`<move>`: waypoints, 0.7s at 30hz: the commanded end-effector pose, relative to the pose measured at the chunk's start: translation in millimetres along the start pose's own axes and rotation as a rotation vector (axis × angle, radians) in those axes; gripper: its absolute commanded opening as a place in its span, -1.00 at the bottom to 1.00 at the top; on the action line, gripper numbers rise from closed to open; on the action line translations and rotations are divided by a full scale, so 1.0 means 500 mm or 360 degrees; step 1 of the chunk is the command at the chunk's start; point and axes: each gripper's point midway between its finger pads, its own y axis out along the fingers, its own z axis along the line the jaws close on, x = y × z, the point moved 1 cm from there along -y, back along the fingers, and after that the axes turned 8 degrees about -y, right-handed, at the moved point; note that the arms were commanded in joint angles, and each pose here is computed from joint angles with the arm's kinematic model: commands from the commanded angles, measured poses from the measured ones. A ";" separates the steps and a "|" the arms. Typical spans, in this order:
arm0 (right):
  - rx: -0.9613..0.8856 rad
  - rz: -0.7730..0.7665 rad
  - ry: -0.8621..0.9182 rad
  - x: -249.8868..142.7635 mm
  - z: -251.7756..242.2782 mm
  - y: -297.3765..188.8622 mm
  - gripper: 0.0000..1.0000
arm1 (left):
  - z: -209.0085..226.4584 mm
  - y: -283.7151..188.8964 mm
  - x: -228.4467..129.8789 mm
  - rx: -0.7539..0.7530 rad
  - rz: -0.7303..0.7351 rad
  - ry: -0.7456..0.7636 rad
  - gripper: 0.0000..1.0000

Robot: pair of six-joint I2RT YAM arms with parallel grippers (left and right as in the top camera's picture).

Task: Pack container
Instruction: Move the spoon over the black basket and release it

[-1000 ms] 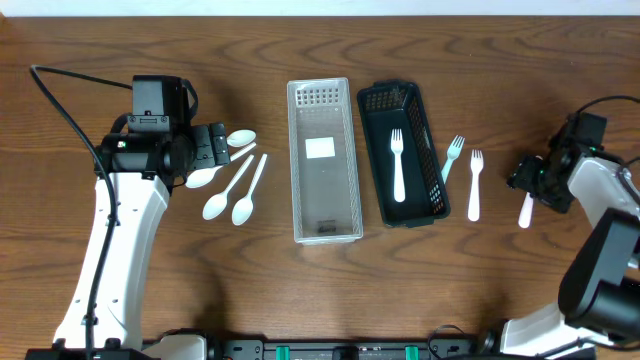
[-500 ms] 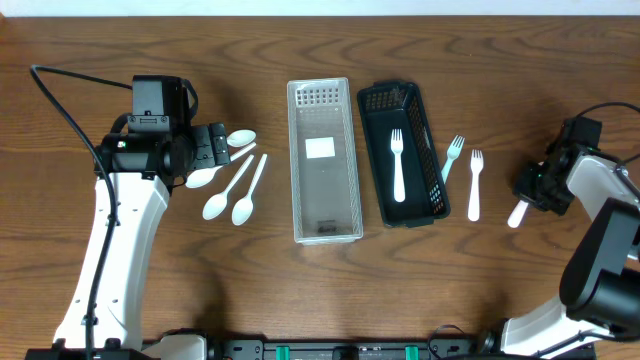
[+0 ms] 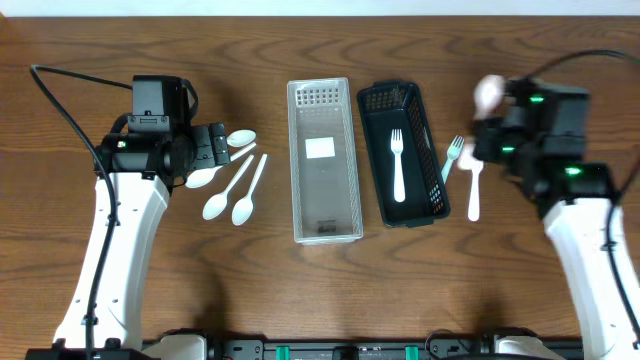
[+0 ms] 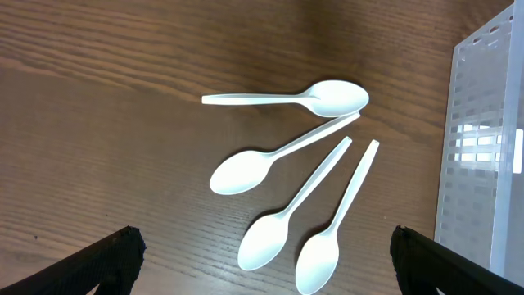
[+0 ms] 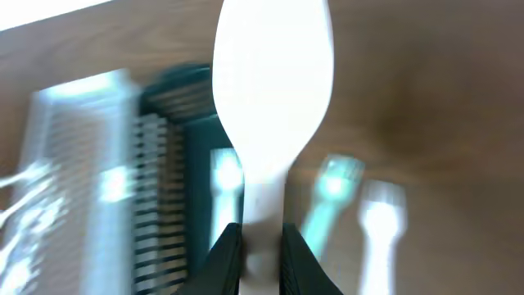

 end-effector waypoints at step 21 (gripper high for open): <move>-0.0320 0.0107 -0.0047 0.072 -0.021 0.024 0.65 | 0.002 -0.005 0.013 0.0009 -0.0024 0.0013 0.96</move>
